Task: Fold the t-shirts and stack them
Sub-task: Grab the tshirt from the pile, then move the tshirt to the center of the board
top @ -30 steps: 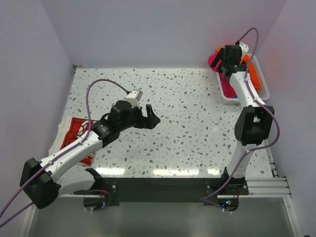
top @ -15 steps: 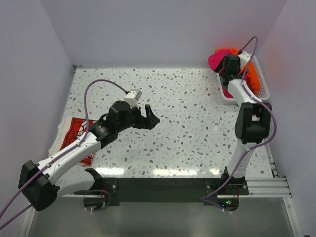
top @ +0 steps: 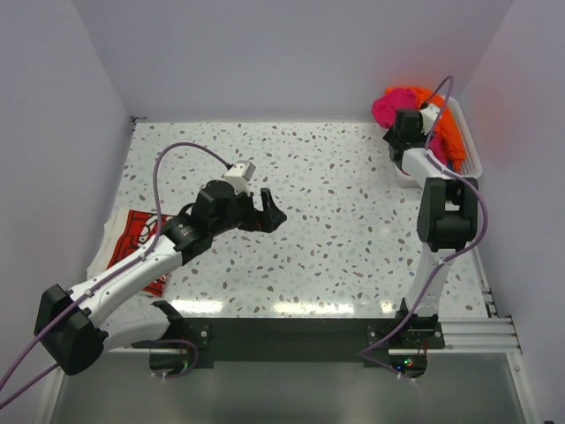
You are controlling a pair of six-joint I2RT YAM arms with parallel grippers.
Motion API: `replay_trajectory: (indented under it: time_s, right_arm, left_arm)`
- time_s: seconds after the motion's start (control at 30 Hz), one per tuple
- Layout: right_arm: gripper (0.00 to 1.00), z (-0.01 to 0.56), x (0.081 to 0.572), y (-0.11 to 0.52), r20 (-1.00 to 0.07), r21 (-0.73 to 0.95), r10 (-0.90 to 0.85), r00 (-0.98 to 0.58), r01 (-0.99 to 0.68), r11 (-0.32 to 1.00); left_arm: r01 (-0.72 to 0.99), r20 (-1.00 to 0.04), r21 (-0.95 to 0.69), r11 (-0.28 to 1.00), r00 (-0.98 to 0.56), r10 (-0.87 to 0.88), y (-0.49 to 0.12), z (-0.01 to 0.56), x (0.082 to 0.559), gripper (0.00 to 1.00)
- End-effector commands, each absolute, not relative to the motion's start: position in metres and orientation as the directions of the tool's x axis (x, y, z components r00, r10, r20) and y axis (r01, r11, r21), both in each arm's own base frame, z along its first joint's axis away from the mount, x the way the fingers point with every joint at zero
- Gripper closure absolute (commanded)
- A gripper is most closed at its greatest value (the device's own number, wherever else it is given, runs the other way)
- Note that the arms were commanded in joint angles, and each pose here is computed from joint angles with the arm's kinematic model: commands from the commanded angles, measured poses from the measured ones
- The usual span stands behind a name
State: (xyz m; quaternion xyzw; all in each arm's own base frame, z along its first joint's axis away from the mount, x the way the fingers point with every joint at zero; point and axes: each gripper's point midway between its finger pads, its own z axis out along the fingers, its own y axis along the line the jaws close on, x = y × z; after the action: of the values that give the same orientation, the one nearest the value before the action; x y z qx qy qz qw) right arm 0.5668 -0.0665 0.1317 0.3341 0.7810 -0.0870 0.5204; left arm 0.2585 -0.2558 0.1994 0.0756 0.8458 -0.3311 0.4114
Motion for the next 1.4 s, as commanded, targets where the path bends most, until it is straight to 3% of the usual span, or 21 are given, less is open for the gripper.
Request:
replay_trajectory:
  time_s: [0.0,0.13,0.17,0.27,0.73,0.97,1.13,1.37]
  right_arm:
    - [0.36,0.155,0.581,-0.070,-0.889,0.292,0.444,-0.111,0.610,0.736]
    - [0.69,0.157,0.577,-0.071,-0.894,0.279,0.432,-0.115,0.611,0.741]
    - [0.85,0.163,0.577,-0.071,-0.898,0.290,0.429,-0.096,0.605,0.742]
    - [1.00,0.180,0.568,-0.074,-0.908,0.307,0.415,-0.052,0.592,0.745]
    - [1.00,0.290,0.499,-0.063,-0.935,0.353,0.318,0.156,0.485,0.800]
    - [1.00,0.384,0.457,-0.003,-0.940,0.313,0.238,0.246,0.337,0.888]
    - [1.00,0.464,0.419,0.069,-0.914,0.330,0.293,0.281,0.092,0.940]
    - [1.00,0.505,0.364,0.179,-0.881,0.408,0.460,0.109,-0.318,0.856]
  left_arm:
    - [0.429,-0.765,-0.484,0.763,-0.630,-0.131,-0.258,0.202,0.261,0.00]
    - [0.424,-0.764,-0.481,0.767,-0.632,-0.130,-0.257,0.200,0.262,0.00]
    - [0.425,-0.764,-0.482,0.766,-0.632,-0.130,-0.258,0.200,0.262,0.00]
    - [0.425,-0.764,-0.482,0.766,-0.632,-0.130,-0.258,0.200,0.263,0.00]
    - [0.417,-0.773,-0.476,0.774,-0.619,-0.142,-0.256,0.203,0.266,0.00]
    - [0.384,-0.784,-0.470,0.795,-0.595,-0.176,-0.244,0.210,0.273,0.00]
    - [0.326,-0.790,-0.482,0.813,-0.564,-0.241,-0.228,0.219,0.280,0.00]
    - [0.224,-0.782,-0.526,0.821,-0.507,-0.363,-0.194,0.233,0.283,0.00]
